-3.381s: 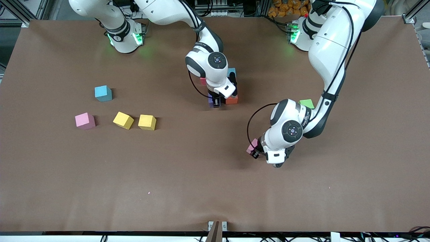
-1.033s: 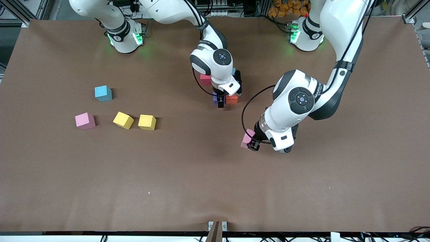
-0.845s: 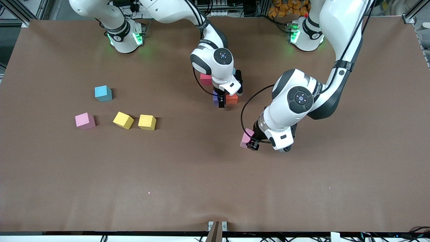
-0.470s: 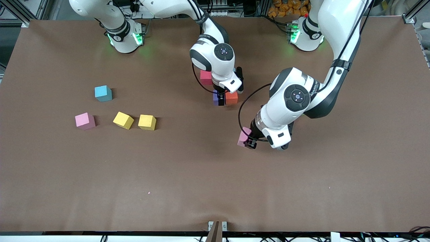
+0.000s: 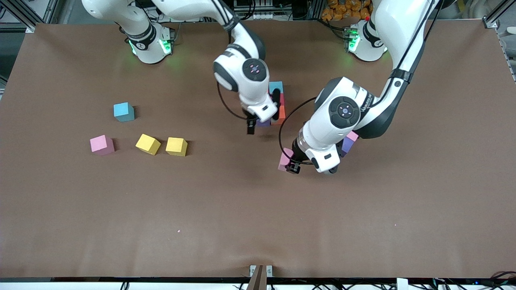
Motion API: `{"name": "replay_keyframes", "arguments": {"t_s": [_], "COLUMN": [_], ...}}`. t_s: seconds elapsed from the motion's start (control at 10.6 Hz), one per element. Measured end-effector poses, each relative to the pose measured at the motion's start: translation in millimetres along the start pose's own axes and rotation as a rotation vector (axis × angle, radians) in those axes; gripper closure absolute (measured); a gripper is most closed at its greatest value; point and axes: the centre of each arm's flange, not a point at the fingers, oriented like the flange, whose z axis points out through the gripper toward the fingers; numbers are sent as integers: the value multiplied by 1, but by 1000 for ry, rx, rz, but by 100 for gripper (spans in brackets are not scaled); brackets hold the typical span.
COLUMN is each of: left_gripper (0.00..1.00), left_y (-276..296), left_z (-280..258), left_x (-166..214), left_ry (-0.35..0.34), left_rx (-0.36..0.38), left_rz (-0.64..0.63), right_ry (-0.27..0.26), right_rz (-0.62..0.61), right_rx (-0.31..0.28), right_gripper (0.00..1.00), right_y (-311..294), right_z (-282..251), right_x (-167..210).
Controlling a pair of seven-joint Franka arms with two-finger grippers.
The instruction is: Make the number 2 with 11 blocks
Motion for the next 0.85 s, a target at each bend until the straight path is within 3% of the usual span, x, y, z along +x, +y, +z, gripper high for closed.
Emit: {"name": "replay_keyframes", "arguments": {"t_s": [0.38,0.85], "left_gripper": [44,44], "left_y": [-10,-44], "left_z": [15,46], "left_x": [-30,-90], "left_ry": [-19,-20], "left_rx": [-28,12], "left_rz": [-173,-425], "right_ry": [-20,-27], "right_rz": [203,186], "right_rx": [35,67], "right_gripper": [0,0], "right_y": [102,126], "right_z": [-10,18], "right_x": [-111,-197]}}
